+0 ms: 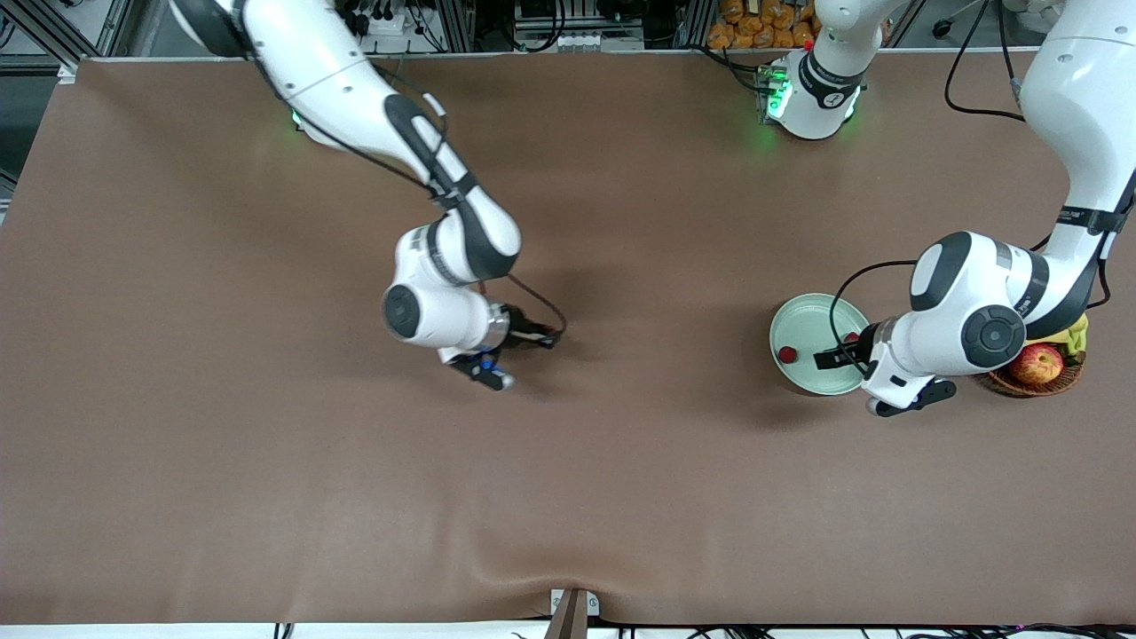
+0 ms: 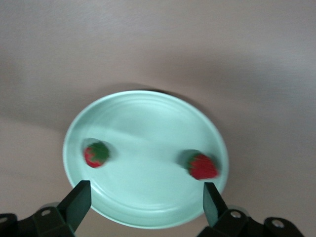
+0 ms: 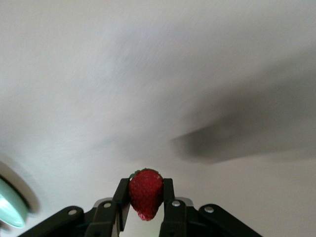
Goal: Collect all strawberries into plate
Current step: 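Carry the last strawberry mid-table with the right gripper and release it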
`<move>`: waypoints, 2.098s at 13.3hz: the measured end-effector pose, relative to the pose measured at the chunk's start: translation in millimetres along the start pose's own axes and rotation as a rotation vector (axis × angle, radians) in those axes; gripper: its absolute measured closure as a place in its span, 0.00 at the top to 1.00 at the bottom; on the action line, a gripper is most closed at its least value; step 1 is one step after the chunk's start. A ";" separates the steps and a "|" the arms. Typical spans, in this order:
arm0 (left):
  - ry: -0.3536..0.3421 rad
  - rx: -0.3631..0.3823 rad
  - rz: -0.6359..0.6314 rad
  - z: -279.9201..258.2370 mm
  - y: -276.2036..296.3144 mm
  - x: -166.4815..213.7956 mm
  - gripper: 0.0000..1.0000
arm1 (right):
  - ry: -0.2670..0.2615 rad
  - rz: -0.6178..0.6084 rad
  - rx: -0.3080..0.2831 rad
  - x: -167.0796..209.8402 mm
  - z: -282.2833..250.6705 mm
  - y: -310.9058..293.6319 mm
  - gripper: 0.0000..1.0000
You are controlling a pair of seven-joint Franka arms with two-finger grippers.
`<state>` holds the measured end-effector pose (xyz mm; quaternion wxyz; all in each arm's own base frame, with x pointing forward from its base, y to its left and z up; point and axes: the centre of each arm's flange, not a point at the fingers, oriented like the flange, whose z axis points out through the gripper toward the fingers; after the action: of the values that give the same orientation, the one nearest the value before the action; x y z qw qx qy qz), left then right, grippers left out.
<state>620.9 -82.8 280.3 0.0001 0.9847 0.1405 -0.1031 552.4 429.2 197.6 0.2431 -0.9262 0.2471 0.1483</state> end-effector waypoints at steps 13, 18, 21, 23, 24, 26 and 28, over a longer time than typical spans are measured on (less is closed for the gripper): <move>-0.008 -0.031 -0.219 19.5 142.3 -74.9 1.00 | 0.084 0.149 0.094 16.0 7.7 -28.0 0.88; 0.003 -0.092 -0.282 26.3 218.9 -120.2 1.00 | 0.126 0.043 -0.107 74.9 -113.6 -7.6 1.00; 0.029 -0.094 -0.341 48.3 263.6 -141.7 1.00 | 0.264 -0.046 -0.284 107.8 -199.3 20.0 1.00; 0.062 -0.102 -0.347 71.0 280.2 -147.1 1.00 | 0.275 -0.126 -0.363 119.9 -246.8 39.8 1.00; 0.074 -0.110 -0.340 80.0 286.4 -149.5 1.00 | 0.258 -0.175 -0.384 123.1 -272.9 50.1 1.00; 0.094 -0.124 -0.315 89.8 297.0 -154.8 1.00 | 0.217 -0.258 -0.400 126.4 -335.5 75.5 1.00; 0.122 -0.122 -0.260 92.6 304.2 -157.1 0.96 | 0.212 -0.329 -0.400 128.8 -400.2 105.4 1.00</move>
<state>538.7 -421.2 212.9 0.0382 0.9607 0.2728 -0.0336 665.9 89.9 442.3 0.0489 -0.9938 0.0835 0.0549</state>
